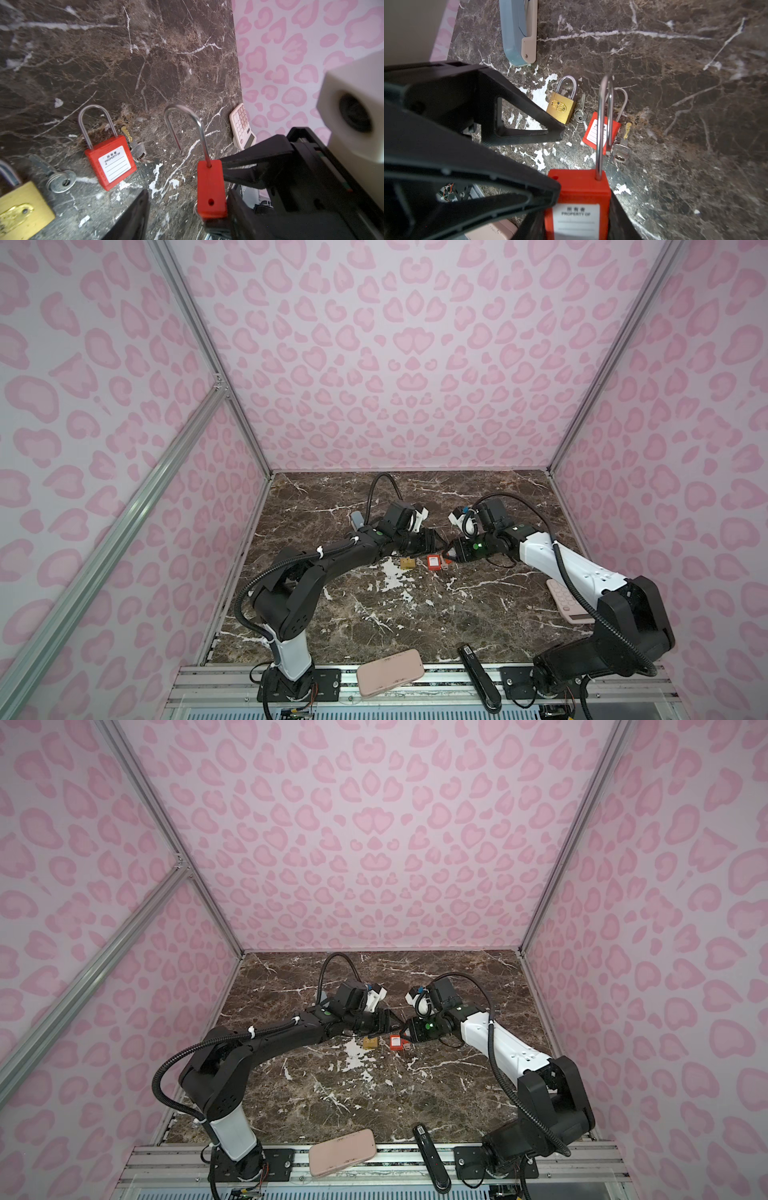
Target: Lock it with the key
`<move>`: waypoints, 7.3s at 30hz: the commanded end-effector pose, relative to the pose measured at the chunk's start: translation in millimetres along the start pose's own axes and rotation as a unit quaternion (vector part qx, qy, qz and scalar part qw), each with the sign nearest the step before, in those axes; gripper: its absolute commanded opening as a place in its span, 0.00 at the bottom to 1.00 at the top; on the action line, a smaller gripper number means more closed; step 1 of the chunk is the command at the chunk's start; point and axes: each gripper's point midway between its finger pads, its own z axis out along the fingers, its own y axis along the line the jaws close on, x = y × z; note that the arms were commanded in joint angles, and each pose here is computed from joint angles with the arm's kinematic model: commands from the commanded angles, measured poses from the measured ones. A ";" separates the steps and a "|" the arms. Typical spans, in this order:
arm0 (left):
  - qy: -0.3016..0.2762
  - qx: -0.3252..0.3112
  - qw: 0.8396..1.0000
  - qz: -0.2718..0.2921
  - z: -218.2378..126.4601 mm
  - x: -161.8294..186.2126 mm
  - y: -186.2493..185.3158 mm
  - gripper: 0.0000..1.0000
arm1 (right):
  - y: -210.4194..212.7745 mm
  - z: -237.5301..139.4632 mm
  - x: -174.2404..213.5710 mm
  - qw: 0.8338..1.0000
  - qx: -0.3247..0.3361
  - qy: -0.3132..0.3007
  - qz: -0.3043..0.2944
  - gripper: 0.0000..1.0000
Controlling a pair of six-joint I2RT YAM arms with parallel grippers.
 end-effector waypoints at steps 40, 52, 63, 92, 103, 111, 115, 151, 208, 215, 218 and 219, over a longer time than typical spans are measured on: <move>-0.007 0.025 1.000 0.014 -1.8 -8.6 -14.6 0.10 | 30.3 19.6 -32.8 0.996 -0.024 -0.057 -0.066 0.30; -0.006 0.022 1.000 0.012 -1.0 -7.1 -11.9 0.10 | 31.4 20.0 -31.7 0.996 -0.027 -0.057 -0.069 0.23; -0.010 0.018 1.000 0.006 2.9 -10.2 -9.1 0.31 | 37.1 17.8 -30.8 0.995 -0.039 -0.057 -0.074 0.19; -0.034 0.038 0.999 0.010 -9.9 -21.6 -23.7 0.04 | 40.2 13.7 -31.5 0.994 -0.041 -0.069 -0.076 0.49; -0.055 0.060 0.997 0.006 -24.0 -31.0 -30.6 0.04 | 37.6 -5.9 -44.3 0.990 -0.062 -0.116 -0.048 0.58; -0.084 0.086 0.993 -0.009 -36.0 -43.0 -38.3 0.04 | 37.9 -30.6 -50.4 0.982 -0.051 -0.164 -0.084 0.58; -0.110 0.099 0.989 -0.026 -46.9 -54.2 -46.2 0.04 | 38.4 -45.0 -49.3 0.962 -0.053 -0.235 -0.124 0.57; -0.139 0.126 0.981 -0.056 -67.4 -63.4 -54.5 0.04 | 52.1 -29.6 -53.6 0.937 -0.017 -0.272 -0.219 0.42; -0.137 0.137 0.977 0.086 -134.5 -51.2 -63.4 0.53 | 72.8 -45.3 -29.0 0.970 -0.124 -0.120 -0.173 0.02; -0.141 0.154 0.967 0.147 -144.6 -48.4 -78.1 0.53 | 82.9 -45.6 -22.3 0.971 -0.138 -0.086 -0.174 0.01; -0.142 0.150 0.968 0.144 -143.3 -47.7 -74.1 0.53 | 89.5 -47.7 -20.3 0.965 -0.147 -0.098 -0.194 0.01; -0.143 0.150 0.968 0.143 -143.4 -47.8 -73.8 0.53 | 91.7 -49.0 -20.6 0.962 -0.149 -0.105 -0.202 0.01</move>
